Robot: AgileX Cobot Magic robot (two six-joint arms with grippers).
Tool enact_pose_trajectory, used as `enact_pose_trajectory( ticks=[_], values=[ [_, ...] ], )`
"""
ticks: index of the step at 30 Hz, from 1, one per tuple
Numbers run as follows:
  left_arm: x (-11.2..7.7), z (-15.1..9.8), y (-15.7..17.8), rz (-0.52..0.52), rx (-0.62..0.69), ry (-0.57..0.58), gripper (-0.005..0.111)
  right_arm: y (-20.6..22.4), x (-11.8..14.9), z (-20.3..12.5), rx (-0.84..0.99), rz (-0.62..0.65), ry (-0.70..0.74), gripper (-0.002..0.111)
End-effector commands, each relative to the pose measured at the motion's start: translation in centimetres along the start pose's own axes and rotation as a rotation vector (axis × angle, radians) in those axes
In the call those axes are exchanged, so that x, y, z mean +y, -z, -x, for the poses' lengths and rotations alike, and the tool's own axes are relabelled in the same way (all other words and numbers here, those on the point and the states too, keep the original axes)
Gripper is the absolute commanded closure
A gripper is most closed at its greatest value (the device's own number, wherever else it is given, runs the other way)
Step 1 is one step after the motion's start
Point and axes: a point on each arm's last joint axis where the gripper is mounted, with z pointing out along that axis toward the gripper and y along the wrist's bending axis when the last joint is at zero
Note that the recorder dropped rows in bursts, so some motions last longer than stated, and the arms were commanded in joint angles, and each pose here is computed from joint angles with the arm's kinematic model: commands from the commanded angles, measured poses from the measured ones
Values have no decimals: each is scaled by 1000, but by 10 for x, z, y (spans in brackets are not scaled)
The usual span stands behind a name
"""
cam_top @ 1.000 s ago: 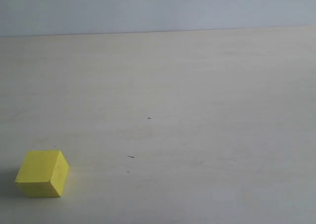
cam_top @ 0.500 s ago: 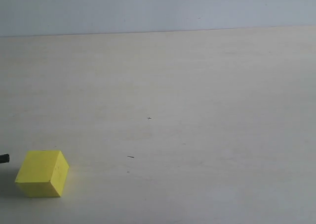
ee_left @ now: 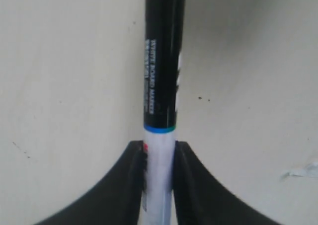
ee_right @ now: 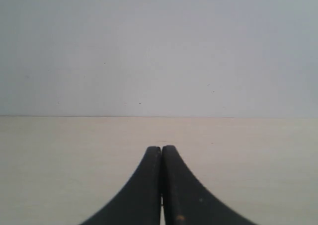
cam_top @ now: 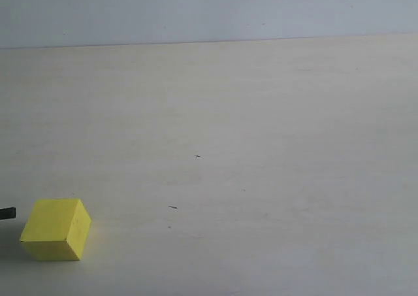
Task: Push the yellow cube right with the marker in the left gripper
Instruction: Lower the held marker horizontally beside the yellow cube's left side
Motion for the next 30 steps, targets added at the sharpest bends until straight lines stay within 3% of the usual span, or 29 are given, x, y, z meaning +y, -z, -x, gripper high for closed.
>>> enact_pose_trajectory(
  ticks=[1, 5, 12, 17, 19, 22, 23, 30],
  values=[
    [-4, -9, 2, -36, 82, -3, 107, 0, 0, -1, -9, 1, 4, 108],
    [-4, -13, 2, -40, 123, 25, 107, 0, 0, -1, -9, 1, 4, 108],
    [-4, 10, 4, -3, 51, -103, 107, 0, 0, -1, -9, 1, 4, 108],
    [-5, 17, 5, -3, 19, -102, 107, 0, 0, -1, -9, 1, 4, 108],
    [-7, 27, 6, 2, 17, -162, 107, 0, 0, -1, -9, 1, 4, 108],
    [-18, 66, 13, 52, 1, -325, 107, 0, 0, -1, -9, 1, 4, 108],
    [-20, 72, 14, 62, -3, -330, 107, 0, 0, -1, -9, 1, 4, 108],
    [-19, 53, 12, 2, 47, -250, 107, 0, 0, -1, -9, 1, 4, 108]
  ],
)
